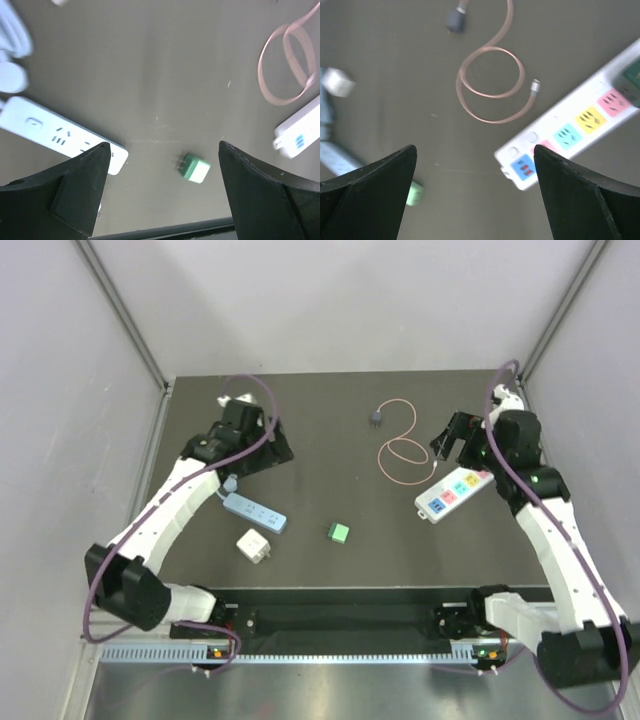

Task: Insert the plug

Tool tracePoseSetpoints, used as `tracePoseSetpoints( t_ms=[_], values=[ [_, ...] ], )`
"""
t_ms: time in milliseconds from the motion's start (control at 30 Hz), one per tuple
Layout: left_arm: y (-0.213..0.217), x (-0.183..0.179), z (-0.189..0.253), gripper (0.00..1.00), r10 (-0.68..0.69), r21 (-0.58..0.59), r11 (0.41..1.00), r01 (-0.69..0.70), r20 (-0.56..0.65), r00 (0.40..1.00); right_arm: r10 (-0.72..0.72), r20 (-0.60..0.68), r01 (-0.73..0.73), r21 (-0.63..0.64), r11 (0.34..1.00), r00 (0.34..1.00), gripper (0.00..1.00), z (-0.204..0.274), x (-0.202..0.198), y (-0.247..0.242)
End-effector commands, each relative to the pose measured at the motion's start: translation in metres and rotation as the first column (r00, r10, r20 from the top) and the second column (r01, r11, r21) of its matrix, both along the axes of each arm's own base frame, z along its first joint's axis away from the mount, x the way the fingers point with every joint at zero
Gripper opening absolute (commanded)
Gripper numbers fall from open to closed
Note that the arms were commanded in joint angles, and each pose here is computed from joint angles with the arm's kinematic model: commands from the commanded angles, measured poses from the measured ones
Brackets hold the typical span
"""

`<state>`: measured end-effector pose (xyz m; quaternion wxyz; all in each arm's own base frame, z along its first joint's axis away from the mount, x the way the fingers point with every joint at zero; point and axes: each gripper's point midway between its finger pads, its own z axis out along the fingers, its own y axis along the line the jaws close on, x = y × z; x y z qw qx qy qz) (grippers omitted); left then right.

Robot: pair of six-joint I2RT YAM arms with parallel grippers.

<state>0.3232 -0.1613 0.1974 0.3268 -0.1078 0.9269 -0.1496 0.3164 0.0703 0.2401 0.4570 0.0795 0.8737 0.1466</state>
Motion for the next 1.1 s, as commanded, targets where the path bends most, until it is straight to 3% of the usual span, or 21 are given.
tracePoseSetpoints(
  t_ms=[0,67,133,267,333,400,600,800,933,1067],
  values=[
    [0.025,0.004,0.041,0.93,0.127,-0.136,0.984,-0.117,0.069,0.99,0.088,0.151,-0.121,0.226,0.967,0.985,1.0,0.031,-0.006,0.038],
    [0.045,0.007,0.036,0.91,0.219,-0.151,0.966,-0.211,0.04,0.975,0.195,0.268,-0.267,0.266,0.926,0.943,1.0,0.048,-0.012,0.057],
    [0.061,0.005,0.023,0.89,0.301,-0.145,0.943,-0.299,-0.006,0.954,0.235,0.255,-0.307,0.294,0.905,0.938,1.0,0.038,-0.018,0.065],
    [0.081,0.002,-0.013,0.88,0.419,-0.158,0.887,-0.434,-0.123,0.9,0.227,0.163,-0.263,0.244,0.934,0.96,1.0,0.002,-0.013,0.056],
    [0.074,0.007,-0.023,0.86,0.362,-0.165,0.912,-0.376,-0.112,0.926,0.238,0.13,-0.262,0.222,0.939,0.962,0.99,-0.012,-0.015,0.054],
    [0.05,0.007,-0.024,0.82,0.151,-0.194,0.967,-0.165,-0.086,0.985,0.214,0.128,-0.235,0.184,0.955,0.968,1.0,-0.016,-0.014,0.046],
    [0.012,0.006,-0.036,0.81,0.014,-0.074,0.997,-0.02,-0.087,0.996,0.031,0.026,-0.035,0.203,0.979,0.999,1.0,-0.041,-0.009,0.016],
    [-0.07,-0.025,-0.057,0.8,-0.242,-0.001,0.97,0.244,-0.15,0.959,0.098,-0.093,-0.063,0.329,0.942,0.991,1.0,-0.066,-0.017,0.035],
    [-0.095,-0.055,-0.081,0.81,-0.349,0.02,0.933,0.358,-0.187,0.918,0.137,-0.088,-0.104,0.305,0.947,0.987,1.0,-0.067,-0.021,0.036],
    [-0.109,-0.077,-0.103,0.74,-0.393,0.023,0.913,0.408,-0.225,0.892,0.157,-0.07,-0.135,0.248,0.959,0.985,1.0,-0.062,-0.024,0.032]
  ],
)
